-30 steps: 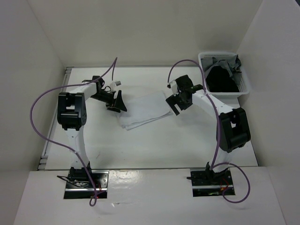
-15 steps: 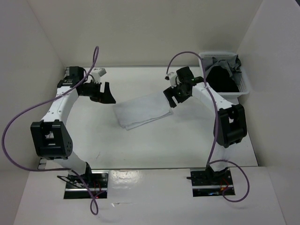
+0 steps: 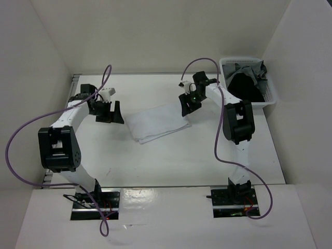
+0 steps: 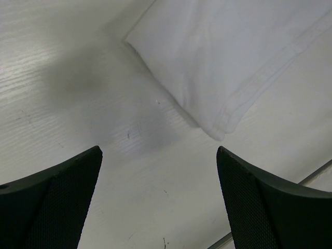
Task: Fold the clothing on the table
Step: Fold the skirt
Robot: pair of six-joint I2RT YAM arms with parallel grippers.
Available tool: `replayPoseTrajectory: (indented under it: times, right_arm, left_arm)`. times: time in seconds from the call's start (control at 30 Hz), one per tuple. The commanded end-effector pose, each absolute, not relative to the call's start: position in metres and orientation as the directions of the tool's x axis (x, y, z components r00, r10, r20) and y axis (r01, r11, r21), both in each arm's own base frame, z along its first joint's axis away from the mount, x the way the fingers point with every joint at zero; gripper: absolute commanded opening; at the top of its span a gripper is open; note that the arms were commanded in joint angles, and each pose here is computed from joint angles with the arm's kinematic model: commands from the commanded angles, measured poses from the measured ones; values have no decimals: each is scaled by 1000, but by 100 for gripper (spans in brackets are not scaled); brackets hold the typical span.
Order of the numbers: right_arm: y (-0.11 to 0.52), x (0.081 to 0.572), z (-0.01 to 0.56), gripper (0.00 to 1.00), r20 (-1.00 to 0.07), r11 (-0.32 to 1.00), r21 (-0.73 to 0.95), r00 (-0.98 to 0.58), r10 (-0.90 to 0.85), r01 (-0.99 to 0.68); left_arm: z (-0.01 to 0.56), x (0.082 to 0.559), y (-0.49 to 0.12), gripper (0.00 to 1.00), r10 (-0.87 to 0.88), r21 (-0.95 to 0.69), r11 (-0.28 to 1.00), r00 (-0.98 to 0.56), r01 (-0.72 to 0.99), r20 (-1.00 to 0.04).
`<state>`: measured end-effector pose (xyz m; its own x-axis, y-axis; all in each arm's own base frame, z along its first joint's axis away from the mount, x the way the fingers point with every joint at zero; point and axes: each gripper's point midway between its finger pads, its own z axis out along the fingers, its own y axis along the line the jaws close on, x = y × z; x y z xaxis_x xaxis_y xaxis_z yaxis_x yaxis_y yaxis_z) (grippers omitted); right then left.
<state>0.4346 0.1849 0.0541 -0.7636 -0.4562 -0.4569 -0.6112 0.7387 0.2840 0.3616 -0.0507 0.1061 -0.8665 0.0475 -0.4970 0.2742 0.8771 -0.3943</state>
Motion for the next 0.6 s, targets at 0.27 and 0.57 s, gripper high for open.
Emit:
replayPoseTrajectory:
  times: [0.27, 0.57]
  right_arm:
    - [164, 447, 50, 59, -466, 737, 359, -794, -390, -573]
    - [167, 438, 28, 58, -428, 724, 404, -815, -390, -559]
  left_arm:
    - [92, 359, -47, 96, 68, -385, 879, -872, 283, -485]
    - [83, 356, -51, 95, 72, -418, 863, -886, 286, -458]
